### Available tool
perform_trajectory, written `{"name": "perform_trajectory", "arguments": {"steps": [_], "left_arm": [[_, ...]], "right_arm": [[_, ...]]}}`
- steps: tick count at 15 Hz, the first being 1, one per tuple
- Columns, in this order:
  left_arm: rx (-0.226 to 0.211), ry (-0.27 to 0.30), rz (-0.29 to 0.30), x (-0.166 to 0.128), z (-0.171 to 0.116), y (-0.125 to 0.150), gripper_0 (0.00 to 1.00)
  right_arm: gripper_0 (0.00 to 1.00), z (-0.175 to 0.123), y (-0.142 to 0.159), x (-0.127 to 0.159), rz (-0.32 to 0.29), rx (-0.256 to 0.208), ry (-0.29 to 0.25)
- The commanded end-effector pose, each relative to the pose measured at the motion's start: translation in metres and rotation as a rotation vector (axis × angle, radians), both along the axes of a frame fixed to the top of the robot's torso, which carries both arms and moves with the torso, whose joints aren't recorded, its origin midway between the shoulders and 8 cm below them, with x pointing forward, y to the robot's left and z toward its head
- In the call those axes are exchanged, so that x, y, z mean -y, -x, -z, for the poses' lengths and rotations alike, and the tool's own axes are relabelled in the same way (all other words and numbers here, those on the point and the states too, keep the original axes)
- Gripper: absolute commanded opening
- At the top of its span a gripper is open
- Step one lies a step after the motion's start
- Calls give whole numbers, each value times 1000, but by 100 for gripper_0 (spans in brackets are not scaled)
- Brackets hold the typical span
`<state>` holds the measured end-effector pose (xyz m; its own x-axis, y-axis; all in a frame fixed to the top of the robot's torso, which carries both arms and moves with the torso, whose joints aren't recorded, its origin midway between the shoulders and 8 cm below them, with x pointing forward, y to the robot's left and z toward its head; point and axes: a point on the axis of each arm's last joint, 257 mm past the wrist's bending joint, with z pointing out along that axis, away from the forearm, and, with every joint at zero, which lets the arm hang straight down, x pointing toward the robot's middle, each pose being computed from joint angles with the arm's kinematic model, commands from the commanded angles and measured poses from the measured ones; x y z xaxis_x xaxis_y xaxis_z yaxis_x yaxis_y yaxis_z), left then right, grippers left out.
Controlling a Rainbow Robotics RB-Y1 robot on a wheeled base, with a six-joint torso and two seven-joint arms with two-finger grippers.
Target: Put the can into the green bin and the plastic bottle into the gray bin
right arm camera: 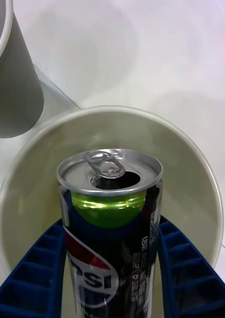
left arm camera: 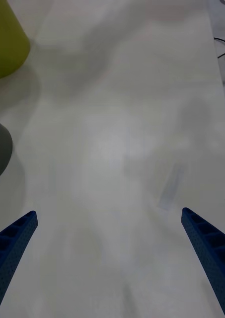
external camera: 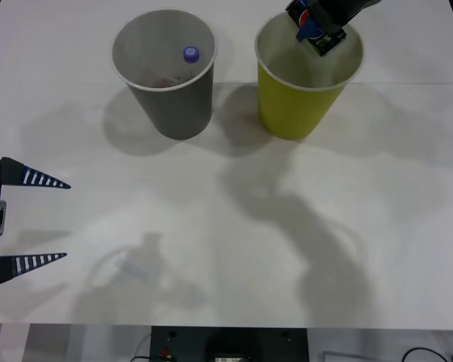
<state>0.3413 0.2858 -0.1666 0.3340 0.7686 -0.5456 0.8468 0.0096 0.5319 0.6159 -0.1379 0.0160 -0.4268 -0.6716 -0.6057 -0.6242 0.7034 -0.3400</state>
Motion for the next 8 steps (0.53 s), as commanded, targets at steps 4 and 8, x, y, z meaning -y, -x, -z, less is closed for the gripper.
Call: {"name": "perform_trajectory", "arguments": {"steps": [4,8], "left_arm": [[0,0,0,0,0,0,100],[0,0,0,0,0,0,100]], "right_arm": [[100,1,7,1,-24,-26,-10],[100,-9,28,13,-89,-65,-15]]}}
